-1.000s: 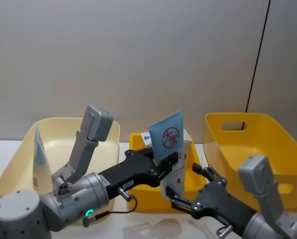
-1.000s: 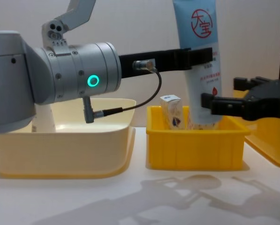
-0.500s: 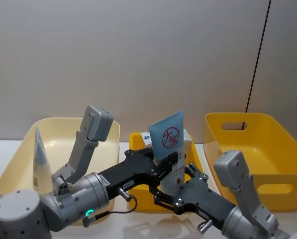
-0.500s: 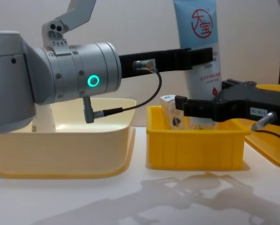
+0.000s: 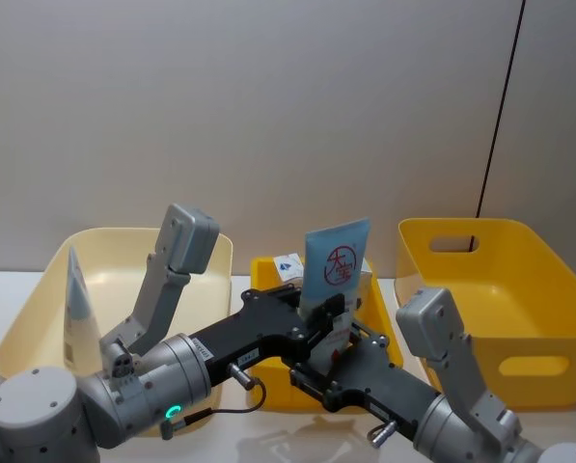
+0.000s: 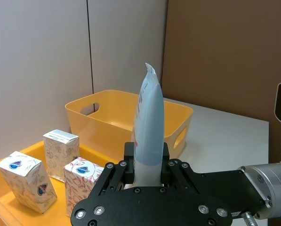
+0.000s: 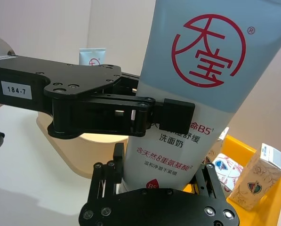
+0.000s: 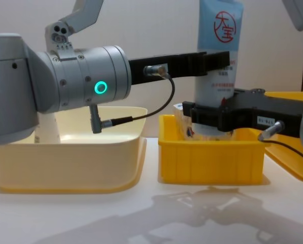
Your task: Bimanual collaborative sorting of washing and personal care products
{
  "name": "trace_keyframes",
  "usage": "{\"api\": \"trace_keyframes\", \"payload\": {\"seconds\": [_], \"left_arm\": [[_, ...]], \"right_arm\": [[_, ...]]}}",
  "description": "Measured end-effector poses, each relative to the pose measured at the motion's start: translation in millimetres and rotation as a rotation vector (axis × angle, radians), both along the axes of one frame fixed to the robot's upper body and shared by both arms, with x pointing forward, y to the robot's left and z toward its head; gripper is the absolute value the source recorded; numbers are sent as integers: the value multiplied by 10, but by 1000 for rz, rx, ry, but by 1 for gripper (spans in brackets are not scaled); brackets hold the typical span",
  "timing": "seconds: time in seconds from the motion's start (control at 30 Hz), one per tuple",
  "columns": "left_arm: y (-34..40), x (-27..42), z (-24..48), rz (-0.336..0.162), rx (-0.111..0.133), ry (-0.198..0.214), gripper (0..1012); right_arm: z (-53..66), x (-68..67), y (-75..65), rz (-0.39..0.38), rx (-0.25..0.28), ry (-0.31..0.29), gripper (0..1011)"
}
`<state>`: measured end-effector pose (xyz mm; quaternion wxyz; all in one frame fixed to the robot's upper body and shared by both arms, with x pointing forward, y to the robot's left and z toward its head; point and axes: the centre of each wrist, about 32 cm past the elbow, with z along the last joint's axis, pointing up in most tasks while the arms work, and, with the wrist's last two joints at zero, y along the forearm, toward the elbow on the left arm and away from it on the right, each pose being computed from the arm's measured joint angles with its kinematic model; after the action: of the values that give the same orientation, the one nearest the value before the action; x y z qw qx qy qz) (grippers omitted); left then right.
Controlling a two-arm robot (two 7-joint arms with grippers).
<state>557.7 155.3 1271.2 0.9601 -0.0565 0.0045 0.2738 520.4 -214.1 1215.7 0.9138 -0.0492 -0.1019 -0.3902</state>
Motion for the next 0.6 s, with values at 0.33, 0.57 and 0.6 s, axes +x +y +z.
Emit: {"api": "trace_keyframes", "payload": {"seconds": [0.33,0.57,0.6], "left_arm": [[-3,-1,0,-1,0,0,528],[-2,0,0,-1,0,0,752],[-2,-1,0,-1,0,0,772]], "right_arm": [[-2,6,4,-4,0,-1,647],[5,-9,-42,-40,-2,-6,608],[6,-11,-48,-46,-3,-7,608]]}}
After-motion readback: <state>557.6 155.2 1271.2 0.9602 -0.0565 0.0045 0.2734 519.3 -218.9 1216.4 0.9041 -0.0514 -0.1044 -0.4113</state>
